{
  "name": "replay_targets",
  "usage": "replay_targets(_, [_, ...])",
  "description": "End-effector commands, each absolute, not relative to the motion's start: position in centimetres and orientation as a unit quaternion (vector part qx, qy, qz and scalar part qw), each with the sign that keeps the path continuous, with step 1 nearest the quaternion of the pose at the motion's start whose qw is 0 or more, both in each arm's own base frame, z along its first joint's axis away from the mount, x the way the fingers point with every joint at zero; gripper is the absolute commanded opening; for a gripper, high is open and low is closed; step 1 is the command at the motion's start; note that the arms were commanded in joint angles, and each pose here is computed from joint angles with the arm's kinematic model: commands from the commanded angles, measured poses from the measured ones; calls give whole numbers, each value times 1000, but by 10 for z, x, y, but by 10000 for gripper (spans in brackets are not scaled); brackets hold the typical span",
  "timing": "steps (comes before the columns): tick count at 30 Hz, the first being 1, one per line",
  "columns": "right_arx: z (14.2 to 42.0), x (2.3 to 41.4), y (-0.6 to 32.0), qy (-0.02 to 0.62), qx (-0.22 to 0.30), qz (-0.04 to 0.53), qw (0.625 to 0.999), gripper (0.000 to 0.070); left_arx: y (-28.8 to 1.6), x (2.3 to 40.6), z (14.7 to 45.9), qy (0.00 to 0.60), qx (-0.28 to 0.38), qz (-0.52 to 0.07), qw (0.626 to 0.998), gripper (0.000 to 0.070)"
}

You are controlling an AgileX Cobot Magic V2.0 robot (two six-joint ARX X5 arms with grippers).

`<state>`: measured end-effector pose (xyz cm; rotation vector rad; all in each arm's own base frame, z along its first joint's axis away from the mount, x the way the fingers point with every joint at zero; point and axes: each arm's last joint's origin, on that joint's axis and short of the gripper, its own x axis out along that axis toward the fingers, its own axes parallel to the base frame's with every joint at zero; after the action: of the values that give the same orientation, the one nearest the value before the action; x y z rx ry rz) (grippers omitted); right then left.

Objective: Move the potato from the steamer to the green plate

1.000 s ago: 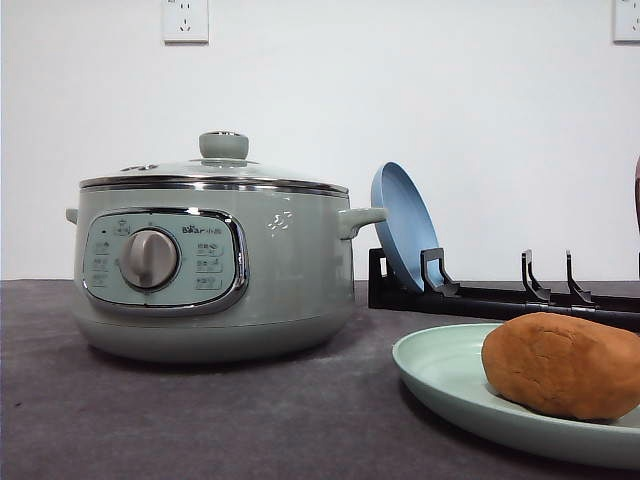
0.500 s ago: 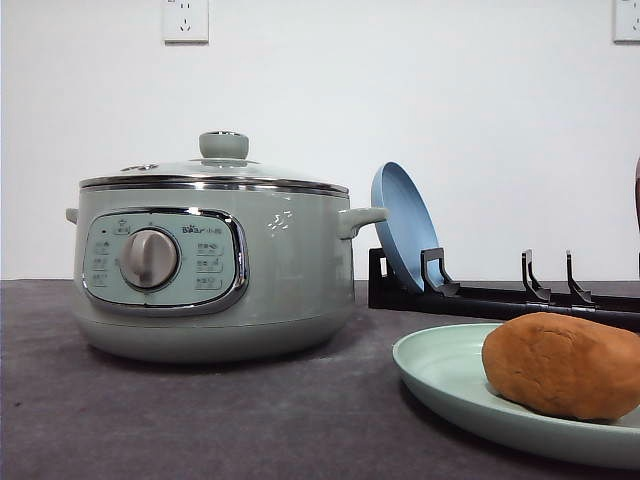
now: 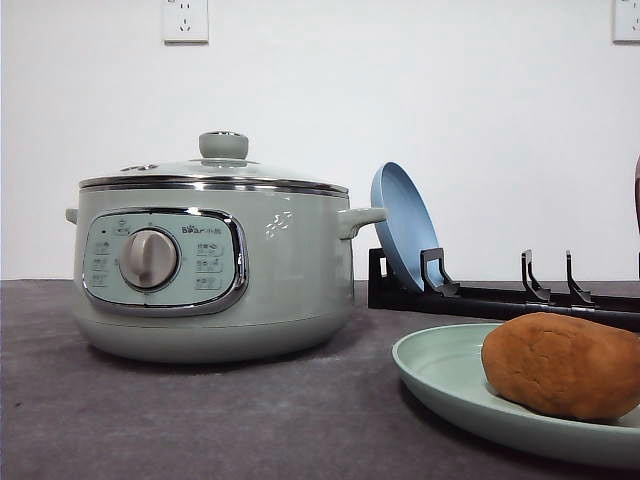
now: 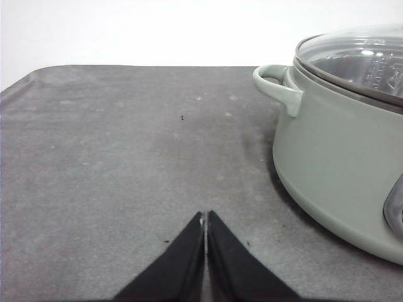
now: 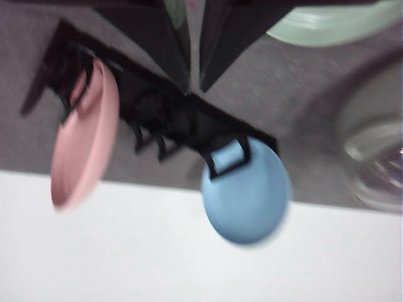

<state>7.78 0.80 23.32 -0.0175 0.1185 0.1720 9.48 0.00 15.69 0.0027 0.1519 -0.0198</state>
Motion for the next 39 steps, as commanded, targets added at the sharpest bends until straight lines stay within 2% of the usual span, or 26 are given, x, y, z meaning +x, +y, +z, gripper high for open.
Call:
replay_targets(1, [219,83,6,51,-16,74,996,13,0,96,149,89,-3,-11,996,0])
replay_targets(6, [186,90,2,48,-15,48,998,13,0,96,149,89,-3,-11,996,0])
replay_targets(15, [155,96,1,61,-11,41,997,13,0,96,149,89,-3,-11,996,0])
replay_targets(39, [152,96,0,74,-13,29,997,13,0,96,149,89,-3,-11,996,0])
